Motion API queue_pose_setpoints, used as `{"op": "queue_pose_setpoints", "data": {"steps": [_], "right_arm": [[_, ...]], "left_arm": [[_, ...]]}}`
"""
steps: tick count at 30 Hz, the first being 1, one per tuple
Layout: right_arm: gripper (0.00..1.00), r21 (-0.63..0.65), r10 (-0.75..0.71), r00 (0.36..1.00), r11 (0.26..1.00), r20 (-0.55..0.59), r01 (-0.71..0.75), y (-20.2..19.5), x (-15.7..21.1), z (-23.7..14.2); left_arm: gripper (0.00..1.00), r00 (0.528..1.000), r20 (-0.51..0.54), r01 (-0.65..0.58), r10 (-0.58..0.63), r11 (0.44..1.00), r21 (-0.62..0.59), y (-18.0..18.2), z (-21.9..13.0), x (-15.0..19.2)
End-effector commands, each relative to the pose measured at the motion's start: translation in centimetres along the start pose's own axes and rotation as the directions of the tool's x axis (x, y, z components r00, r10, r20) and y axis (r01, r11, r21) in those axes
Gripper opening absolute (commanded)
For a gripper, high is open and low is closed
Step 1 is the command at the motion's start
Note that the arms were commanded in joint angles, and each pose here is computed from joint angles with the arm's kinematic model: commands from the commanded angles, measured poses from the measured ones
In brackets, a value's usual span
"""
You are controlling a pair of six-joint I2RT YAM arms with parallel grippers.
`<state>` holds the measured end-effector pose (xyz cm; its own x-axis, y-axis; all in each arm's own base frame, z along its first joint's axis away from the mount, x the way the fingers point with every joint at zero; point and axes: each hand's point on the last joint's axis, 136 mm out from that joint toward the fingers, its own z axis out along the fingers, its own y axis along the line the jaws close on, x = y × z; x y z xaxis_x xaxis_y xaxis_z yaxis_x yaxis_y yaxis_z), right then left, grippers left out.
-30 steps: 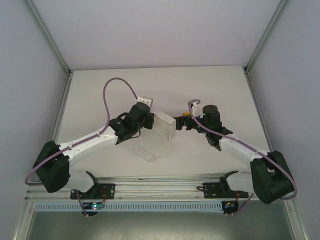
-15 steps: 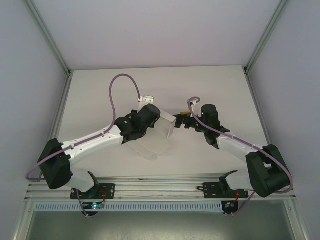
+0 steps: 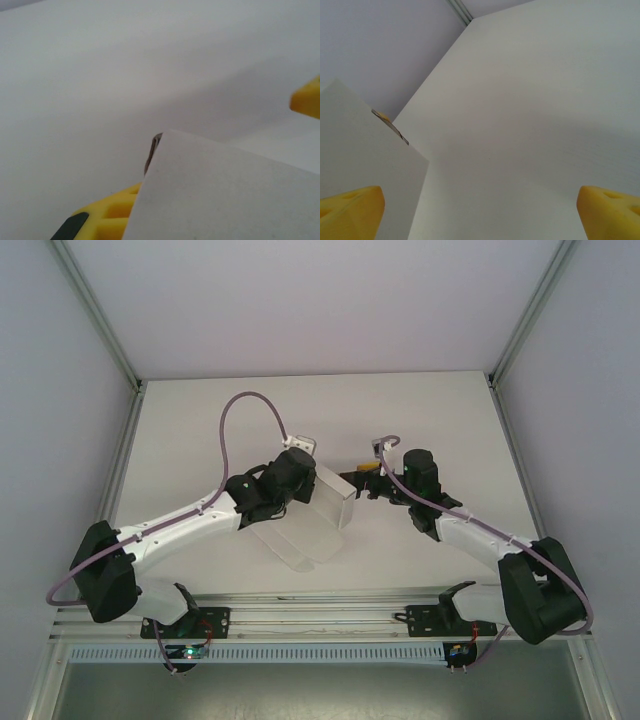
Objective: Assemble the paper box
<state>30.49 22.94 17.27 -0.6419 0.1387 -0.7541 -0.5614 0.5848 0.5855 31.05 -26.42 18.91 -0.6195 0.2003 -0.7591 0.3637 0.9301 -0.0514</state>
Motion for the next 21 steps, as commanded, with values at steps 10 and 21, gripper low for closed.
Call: {"op": "queue_pose_setpoints", "data": {"steps": [10,21], "right_arm": [[0.98,0.745,-0.171,0.974,0.667,0.149,0.003,-10.0,-3.5,-12.9],[0.98,0.714,-0.242,0.927,0.699,0.286,-0.038,-8.0,-2.4,-17.8]], "left_arm": [[0.00,0.813,-0.001,-0.579,0.582,0.810,0.094,1.1,-3.5,-0.5],[0.00,0.008,0.022,-0.958,1.000,0.001,0.287,-0.6,-1.5,1.7]]}}
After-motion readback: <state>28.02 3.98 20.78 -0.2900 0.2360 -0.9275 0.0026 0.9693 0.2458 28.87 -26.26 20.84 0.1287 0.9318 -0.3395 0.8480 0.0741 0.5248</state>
